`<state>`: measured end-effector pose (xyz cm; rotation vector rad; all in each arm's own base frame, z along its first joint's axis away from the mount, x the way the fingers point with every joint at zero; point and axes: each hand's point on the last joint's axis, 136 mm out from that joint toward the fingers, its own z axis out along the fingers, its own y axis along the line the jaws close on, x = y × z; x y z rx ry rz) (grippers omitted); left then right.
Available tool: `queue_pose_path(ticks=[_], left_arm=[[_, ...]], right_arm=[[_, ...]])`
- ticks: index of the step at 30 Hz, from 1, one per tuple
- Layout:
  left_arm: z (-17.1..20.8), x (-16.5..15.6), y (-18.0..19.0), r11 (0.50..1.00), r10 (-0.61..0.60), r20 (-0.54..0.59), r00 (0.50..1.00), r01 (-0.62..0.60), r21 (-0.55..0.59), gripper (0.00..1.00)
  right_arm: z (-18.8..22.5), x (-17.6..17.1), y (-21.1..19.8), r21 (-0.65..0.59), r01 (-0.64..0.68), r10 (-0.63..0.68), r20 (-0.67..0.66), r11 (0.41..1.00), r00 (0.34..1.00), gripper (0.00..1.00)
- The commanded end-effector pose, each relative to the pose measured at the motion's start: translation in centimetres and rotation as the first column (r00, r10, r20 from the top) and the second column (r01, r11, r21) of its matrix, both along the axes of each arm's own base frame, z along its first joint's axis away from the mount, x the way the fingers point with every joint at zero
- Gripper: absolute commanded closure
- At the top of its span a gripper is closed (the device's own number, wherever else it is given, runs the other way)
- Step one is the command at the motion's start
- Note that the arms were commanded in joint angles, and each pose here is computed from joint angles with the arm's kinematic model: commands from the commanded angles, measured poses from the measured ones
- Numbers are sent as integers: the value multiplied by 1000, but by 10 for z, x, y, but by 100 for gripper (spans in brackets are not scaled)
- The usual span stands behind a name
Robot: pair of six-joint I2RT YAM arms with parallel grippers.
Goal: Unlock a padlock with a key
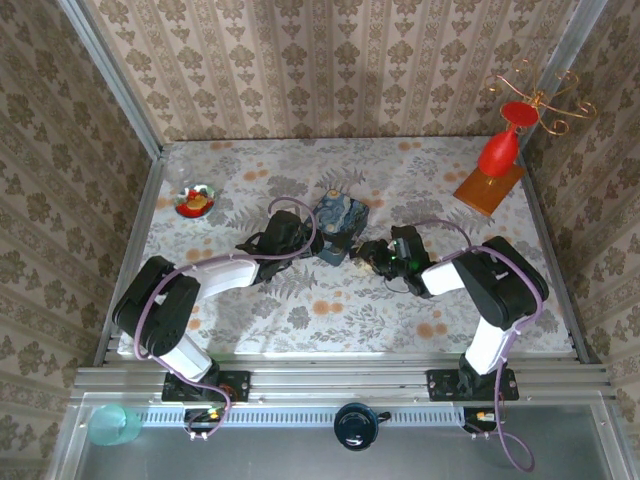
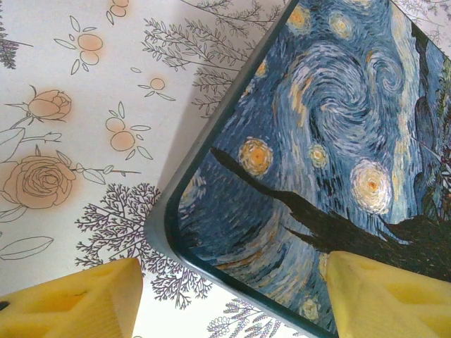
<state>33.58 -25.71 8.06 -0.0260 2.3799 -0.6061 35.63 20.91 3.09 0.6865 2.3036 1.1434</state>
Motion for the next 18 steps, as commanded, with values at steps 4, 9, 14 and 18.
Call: queue_pose_path(ticks=[4, 9, 14, 18], left_arm=[[-47, -38, 30, 987, -13, -172, 985, 41, 155, 31], [-47, -39, 31, 987, -10, -173, 985, 37, 155, 31], [-46, -39, 30, 988, -12, -170, 985, 38, 150, 31], [-47, -38, 30, 988, -13, -174, 985, 40, 149, 31]], right_arm=[[17, 1, -17, -29, -35, 36, 60, 999, 998, 68], [24, 7, -17, -116, -101, 112, 94, 988, 989, 67], [17, 5, -9, -160, -187, 205, 108, 969, 973, 65], [12, 1, 4, -189, -269, 292, 111, 945, 950, 62]])
